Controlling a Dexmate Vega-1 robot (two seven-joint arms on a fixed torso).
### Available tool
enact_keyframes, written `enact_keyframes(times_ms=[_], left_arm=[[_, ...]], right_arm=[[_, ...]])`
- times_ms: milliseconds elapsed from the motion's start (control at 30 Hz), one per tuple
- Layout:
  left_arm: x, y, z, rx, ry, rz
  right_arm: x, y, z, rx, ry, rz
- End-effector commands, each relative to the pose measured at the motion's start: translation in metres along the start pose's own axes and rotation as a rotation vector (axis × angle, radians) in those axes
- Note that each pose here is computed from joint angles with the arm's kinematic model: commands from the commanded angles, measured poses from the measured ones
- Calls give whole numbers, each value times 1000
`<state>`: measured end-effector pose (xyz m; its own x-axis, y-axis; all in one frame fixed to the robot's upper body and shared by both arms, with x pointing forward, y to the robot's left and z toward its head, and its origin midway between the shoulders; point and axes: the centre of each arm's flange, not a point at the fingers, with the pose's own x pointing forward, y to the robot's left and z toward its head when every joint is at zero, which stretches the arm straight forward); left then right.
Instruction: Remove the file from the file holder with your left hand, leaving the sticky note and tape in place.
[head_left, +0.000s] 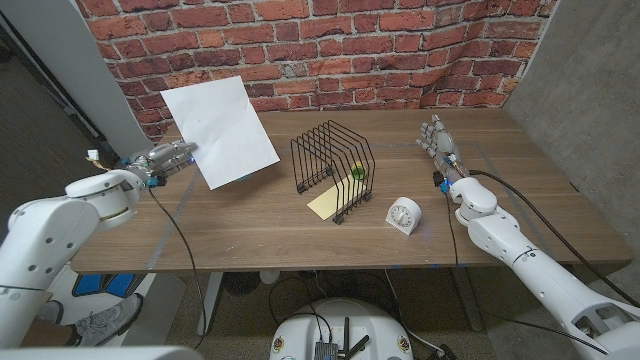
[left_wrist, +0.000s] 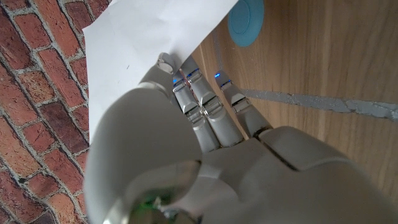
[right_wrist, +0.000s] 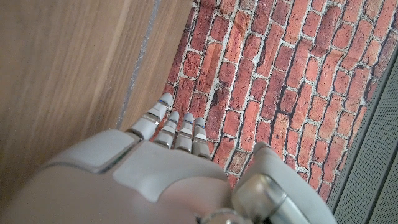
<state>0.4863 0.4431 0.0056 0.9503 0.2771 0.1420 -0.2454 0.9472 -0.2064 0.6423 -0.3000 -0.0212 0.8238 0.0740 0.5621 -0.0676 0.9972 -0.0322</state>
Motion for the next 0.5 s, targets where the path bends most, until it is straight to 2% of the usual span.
enact_keyframes(times_ms=[33, 167, 500], left_arm=[[8, -10, 0, 4, 79, -36], [10, -14, -1, 5, 104, -42], [13, -22, -14, -26, 193, -41]], right_arm=[[0, 0, -3, 6, 3, -5], [-1, -1, -3, 6, 5, -8], [3, 1, -9, 10, 9, -9]])
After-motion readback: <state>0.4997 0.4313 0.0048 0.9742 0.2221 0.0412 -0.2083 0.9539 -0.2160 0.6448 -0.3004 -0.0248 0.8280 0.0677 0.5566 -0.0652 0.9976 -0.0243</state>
